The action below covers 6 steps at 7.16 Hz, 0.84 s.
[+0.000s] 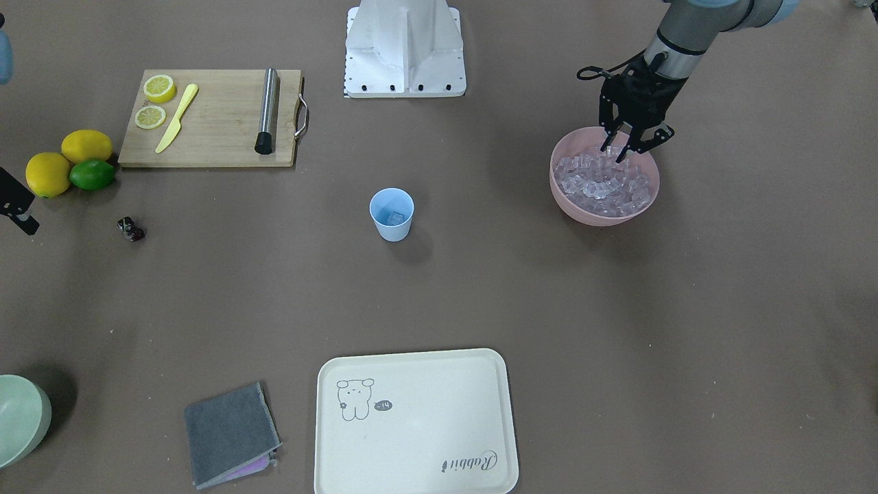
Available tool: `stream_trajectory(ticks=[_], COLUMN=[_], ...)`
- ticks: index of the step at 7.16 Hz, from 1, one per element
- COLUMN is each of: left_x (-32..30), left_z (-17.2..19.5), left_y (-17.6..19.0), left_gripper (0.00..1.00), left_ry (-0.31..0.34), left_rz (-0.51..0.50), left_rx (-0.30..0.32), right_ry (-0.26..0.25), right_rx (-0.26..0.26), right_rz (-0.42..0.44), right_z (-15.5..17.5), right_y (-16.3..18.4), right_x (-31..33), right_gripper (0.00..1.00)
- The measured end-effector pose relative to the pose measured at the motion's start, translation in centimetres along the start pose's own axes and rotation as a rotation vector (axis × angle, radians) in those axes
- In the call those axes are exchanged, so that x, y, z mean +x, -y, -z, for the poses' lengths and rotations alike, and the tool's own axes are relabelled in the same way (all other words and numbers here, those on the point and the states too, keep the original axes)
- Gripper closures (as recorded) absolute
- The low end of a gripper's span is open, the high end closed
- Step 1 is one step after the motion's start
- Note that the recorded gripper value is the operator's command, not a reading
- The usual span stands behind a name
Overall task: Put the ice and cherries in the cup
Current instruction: 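Carry the ice cube with the left gripper over the blue cup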
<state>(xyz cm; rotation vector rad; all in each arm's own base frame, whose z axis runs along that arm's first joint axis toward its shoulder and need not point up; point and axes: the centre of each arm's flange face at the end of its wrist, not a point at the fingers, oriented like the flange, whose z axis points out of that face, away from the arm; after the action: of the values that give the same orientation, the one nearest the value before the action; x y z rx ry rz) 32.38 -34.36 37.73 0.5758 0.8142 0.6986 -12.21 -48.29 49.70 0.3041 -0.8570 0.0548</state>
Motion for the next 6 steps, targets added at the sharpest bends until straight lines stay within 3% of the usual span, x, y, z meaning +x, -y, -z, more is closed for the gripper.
stream_trajectory(ticks=[4, 6], left_x=[6.4, 11.0], left_z=[-0.6, -1.0], left_y=[14.8, 20.6], left_gripper=[1.0, 1.0], left_ry=[-0.146, -0.238], left_rz=[0.369, 0.564], left_rx=[0.17, 0.193], right_ry=[0.0, 0.0], right_rx=[0.002, 0.002], right_rz=[0.002, 0.003], right_z=[0.0, 0.0], right_y=[0.1, 0.1], right_x=[-0.1, -0.1], right_gripper=[0.0, 0.0])
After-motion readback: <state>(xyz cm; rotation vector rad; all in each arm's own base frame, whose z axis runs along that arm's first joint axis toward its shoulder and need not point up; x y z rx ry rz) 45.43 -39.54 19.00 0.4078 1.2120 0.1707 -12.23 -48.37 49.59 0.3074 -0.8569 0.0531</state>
